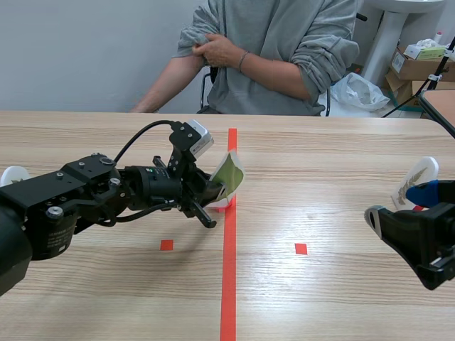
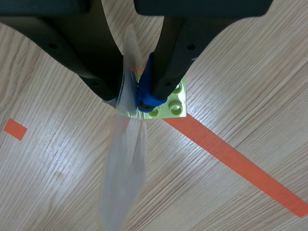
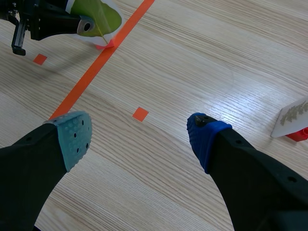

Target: Do the leaf sorting experiment

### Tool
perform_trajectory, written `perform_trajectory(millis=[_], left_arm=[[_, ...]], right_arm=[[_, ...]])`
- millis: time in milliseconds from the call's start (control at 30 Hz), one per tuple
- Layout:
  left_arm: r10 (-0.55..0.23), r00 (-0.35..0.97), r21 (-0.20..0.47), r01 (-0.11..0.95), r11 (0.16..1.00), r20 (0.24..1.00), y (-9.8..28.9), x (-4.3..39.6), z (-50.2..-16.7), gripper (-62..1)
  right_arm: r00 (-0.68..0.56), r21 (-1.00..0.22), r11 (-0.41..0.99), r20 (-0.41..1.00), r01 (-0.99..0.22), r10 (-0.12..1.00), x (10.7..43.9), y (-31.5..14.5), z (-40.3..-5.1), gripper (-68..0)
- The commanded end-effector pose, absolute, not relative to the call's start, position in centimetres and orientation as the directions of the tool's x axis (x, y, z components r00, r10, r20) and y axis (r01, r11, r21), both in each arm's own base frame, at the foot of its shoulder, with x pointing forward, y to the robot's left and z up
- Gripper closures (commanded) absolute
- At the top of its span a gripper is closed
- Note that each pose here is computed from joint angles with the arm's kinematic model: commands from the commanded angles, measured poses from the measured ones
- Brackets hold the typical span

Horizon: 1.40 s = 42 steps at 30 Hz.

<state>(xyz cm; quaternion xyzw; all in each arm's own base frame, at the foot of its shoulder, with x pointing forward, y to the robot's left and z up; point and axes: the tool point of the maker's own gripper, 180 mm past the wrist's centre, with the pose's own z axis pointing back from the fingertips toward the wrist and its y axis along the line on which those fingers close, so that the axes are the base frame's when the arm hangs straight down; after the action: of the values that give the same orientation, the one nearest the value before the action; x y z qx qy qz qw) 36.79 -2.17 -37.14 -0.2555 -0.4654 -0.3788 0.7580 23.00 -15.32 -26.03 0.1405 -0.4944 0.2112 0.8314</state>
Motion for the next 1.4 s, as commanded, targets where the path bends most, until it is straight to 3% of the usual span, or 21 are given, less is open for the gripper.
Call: perform_trajectory(millis=[0, 167, 300, 600, 867, 1100, 1367], left_arm=[[-0.289, 0.251, -0.049, 0.826, 0.562, 0.924, -3.2, 37.0, -35.4, -4.2], [-0.242, 0.237, -0.073, 0.84, 0.537, 0.941, -3.7, 35.7, -34.1, -4.2], [-0.219, 0.243, -0.08, 0.82, 0.566, 0.945, -2.7, 35.2, -33.6, -4.1], [-0.079, 0.245, -0.114, 0.68, 0.724, 0.966, 3.3, 35.5, -31.6, -4.2], [-0.026, 0.266, -0.12, 0.52, 0.846, 0.964, 10.1, 35.7, -32.1, -4.1], [-0.033, 0.287, -0.052, 0.283, 0.958, 0.957, 16.5, 37.0, -32.8, -4.1], [-0.093, 0.303, 0.048, 0.153, 0.987, 0.948, 20.4, 37.7, -33.2, -4.2]], right_arm=[[0.396, 0.012, 0.867, 0.893, -0.498, 0.215, 23.4, -15.2, -25.2, -41.1], [0.396, 0.012, 0.867, 0.893, -0.498, 0.215, 23.4, -15.2, -25.2, -41.1], [0.396, 0.012, 0.867, 0.893, -0.498, 0.215, 23.4, -15.2, -25.3, -41.1], [0.396, 0.012, 0.867, 0.893, -0.498, 0.215, 23.4, -15.2, -25.3, -41.1], [0.395, 0.012, 0.867, 0.893, -0.498, 0.215, 23.5, -15.2, -25.2, -41.1], [0.395, 0.012, 0.867, 0.893, -0.498, 0.215, 23.5, -15.2, -25.2, -41.1], [0.395, 0.012, 0.867, 0.893, -0.498, 0.215, 23.5, -15.2, -25.2, -41.1]])
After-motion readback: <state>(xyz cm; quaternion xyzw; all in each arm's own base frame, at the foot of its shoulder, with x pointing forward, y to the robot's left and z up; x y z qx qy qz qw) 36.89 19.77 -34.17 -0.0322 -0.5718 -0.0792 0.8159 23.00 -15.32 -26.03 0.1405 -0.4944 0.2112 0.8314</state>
